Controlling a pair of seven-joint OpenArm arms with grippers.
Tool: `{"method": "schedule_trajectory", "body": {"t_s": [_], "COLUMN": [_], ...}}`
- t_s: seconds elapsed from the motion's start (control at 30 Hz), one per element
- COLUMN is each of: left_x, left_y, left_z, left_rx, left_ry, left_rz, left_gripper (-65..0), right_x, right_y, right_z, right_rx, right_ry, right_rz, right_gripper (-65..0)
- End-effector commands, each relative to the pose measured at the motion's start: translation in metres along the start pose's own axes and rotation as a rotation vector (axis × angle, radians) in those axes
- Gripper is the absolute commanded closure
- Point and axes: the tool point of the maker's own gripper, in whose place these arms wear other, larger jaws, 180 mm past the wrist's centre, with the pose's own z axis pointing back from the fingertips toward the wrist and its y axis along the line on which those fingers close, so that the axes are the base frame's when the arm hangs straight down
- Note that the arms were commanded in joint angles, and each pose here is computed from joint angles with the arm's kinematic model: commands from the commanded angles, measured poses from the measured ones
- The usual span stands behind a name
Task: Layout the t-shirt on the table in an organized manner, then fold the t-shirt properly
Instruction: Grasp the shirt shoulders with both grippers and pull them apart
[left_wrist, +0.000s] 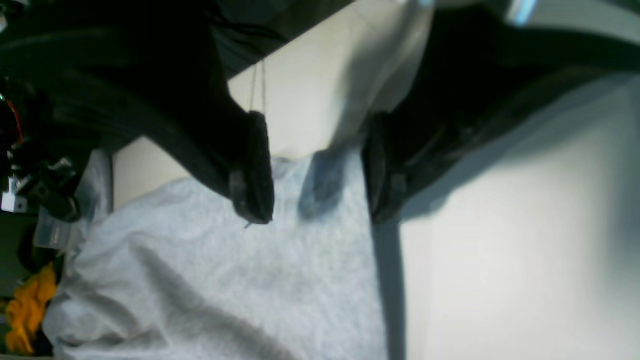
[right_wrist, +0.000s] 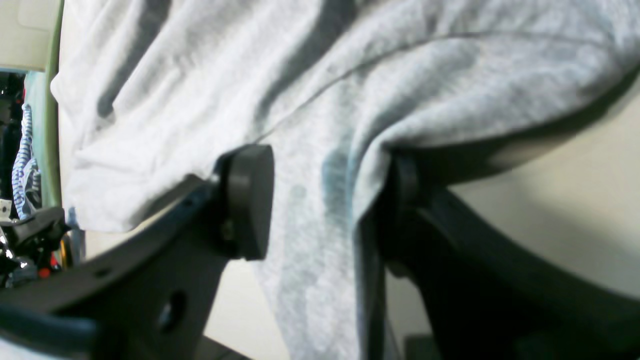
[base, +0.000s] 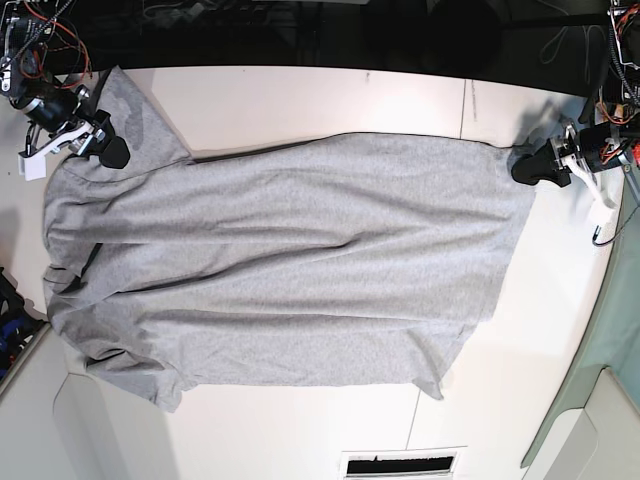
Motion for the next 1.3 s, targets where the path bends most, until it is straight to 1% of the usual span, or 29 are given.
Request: {"method": "schedule_trajectory", "body": {"t_s": [0.0,0.1,0.13,0.17,0.2,0.3,0.33,0.37,0.5,0.6,0.73,0.93,1.1,1.27], "left_x": [-0.007,-0.009,-0.010,-0.011,-0.013,-0.017,-0.018,-0.019,-0.008,0.002,0.004,0.007,-0.005,-0.006], "left_y": [0.003,-0.001,-0.001,-0.001,-0.001,-0.002,-0.002,-0.003,-0.015,-0.023,-0.022,-0.022,-0.020,-0.021], "left_z": [0.002,0.000,-0.001,-0.001,-0.001,-0.001,-0.001,-0.001,0.006,0.019,0.036,0.055,0.067,0.083], "left_rx": [0.020,0.001,0.000,0.001,0.000,-0.010,-0.016,-0.023,-0.094,-0.124,-0.092,-0.048,-0.029,-0.027], "left_ry": [0.049,0.054,0.058,0.063,0.067,0.067,0.064,0.059,0.022,0.023,0.046,0.068,0.102,0.061], "left_rz": [-0.013,-0.008,-0.009,-0.009,-0.009,0.004,0.010,0.016,0.041,0.012,-0.057,-0.140,-0.166,-0.161], "left_gripper": [-33.1,-33.0,-32.0,-28.7,-23.8,-7.0,-2.2,0.0,0.0,0.0,0.0,0.0,0.0,0.0], "right_x": [-0.012,-0.012,-0.013,-0.013,-0.014,-0.014,-0.014,-0.014,-0.015,-0.017,-0.018,-0.020,-0.027,-0.034], "right_y": [-0.008,-0.006,-0.006,-0.006,-0.006,-0.006,-0.006,-0.007,-0.008,-0.008,-0.007,-0.001,0.007,0.012], "right_z": [0.002,0.002,0.002,0.002,0.002,0.002,0.002,0.002,0.004,0.009,0.023,0.054,0.077,0.099], "right_rx": [-0.038,-0.031,-0.031,-0.031,-0.031,-0.031,-0.032,-0.032,-0.035,-0.033,-0.042,-0.074,-0.094,-0.110], "right_ry": [0.070,0.070,0.073,0.076,0.080,0.082,0.082,0.082,0.089,0.094,0.073,0.047,0.046,0.044], "right_rz": [0.011,0.007,0.007,0.006,0.006,0.006,0.006,0.006,0.007,0.008,0.031,0.115,0.173,0.203], "right_gripper": [-31.7,-31.1,-28.8,-24.6,-19.0,0.0,0.0,0.0,0.0,0.0,0.0,0.0,0.0,0.0]}}
